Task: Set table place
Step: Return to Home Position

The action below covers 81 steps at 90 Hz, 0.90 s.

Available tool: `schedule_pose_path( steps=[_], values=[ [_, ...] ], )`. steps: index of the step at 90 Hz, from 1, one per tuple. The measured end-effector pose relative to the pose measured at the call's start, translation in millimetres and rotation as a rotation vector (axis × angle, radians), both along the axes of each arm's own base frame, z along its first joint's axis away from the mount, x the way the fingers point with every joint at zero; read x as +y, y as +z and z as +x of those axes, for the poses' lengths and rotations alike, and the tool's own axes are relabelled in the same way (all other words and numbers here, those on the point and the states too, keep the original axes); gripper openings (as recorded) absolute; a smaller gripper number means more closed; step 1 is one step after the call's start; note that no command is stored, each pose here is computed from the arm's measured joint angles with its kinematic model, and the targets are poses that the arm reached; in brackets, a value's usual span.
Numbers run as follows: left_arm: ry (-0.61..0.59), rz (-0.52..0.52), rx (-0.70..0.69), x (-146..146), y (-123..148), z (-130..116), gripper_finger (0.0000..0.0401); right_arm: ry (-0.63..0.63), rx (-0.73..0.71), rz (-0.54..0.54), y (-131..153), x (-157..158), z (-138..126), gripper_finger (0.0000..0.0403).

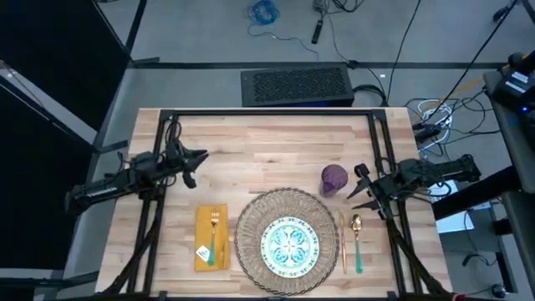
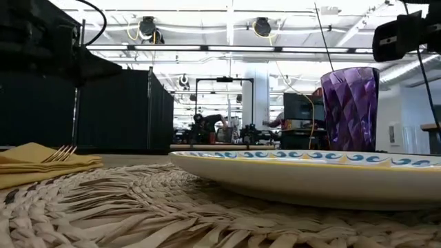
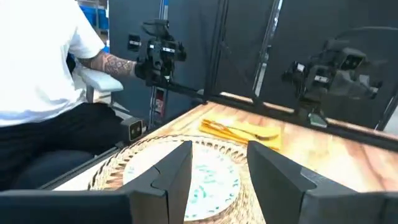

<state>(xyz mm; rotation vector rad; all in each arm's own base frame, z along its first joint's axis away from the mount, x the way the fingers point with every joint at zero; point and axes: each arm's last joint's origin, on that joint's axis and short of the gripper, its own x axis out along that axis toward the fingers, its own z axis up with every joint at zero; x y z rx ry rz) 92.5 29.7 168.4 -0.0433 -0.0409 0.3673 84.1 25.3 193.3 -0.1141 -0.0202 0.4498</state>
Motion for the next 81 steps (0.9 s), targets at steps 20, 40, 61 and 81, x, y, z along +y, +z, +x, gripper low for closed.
schedule_pose_path(
  steps=[20, 40, 61, 81],
  values=[
    [0.0, -0.003, -0.001, 0, 0, 0, 0.0058, -0.079, -0.044, 0.017, -21, 0, 9, 0.0141],
    [-0.022, -0.009, 0.002, -1, 0, 0, 0.0058, -0.125, -0.042, 0.015, -23, -2, 10, 0.0141],
    [-0.022, -0.001, 0.005, -1, -1, 0, 0.0058, -0.124, -0.044, 0.013, -22, -1, 10, 0.0141],
    [-0.022, 0.0, 0.006, -1, -1, 0, 0.0058, -0.124, -0.045, 0.012, -22, -1, 10, 0.0141]
  ],
)
